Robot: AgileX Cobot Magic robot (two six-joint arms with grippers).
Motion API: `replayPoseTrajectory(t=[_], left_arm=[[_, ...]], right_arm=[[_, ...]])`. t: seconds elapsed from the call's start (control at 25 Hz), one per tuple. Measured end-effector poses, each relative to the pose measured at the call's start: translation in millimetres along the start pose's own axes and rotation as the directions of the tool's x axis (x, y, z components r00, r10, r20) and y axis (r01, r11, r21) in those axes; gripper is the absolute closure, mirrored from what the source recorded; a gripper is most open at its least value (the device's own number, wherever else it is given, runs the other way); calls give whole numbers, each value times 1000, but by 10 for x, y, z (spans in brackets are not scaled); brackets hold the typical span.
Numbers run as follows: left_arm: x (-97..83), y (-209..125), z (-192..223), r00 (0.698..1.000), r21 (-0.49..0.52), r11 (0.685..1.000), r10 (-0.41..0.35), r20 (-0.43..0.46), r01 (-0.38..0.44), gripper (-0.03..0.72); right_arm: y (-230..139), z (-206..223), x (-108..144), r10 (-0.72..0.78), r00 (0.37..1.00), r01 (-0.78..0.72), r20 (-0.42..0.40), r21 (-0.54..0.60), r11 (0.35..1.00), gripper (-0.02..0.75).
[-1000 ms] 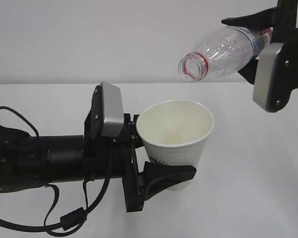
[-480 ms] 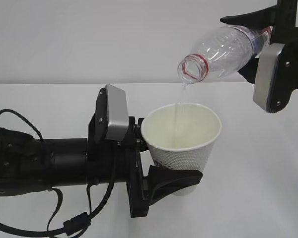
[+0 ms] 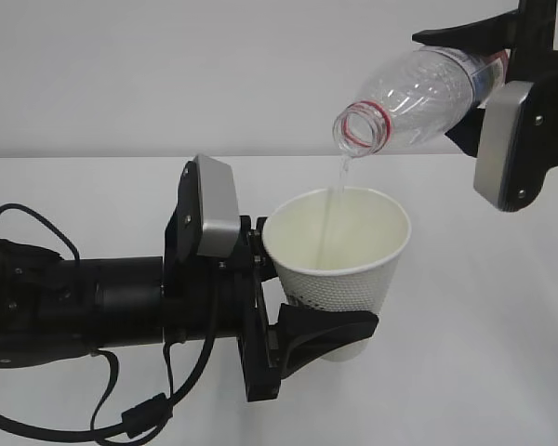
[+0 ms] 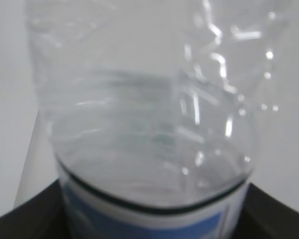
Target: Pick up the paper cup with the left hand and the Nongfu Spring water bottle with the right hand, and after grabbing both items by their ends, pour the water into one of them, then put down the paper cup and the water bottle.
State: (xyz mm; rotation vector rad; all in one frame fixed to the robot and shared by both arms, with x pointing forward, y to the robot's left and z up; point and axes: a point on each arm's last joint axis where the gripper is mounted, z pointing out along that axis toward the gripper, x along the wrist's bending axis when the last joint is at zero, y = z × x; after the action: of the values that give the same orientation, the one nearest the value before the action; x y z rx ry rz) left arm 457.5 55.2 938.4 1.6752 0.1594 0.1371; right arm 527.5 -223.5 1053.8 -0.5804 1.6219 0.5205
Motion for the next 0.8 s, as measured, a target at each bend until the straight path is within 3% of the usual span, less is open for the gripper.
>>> replayPoseTrajectory(t=[0.8], left_arm=[[6,-20,0,1000,22,1000,0,-7,0,137]], right_arm=[[2,0,-2,-10,1000,10,2,-2,1000,258]])
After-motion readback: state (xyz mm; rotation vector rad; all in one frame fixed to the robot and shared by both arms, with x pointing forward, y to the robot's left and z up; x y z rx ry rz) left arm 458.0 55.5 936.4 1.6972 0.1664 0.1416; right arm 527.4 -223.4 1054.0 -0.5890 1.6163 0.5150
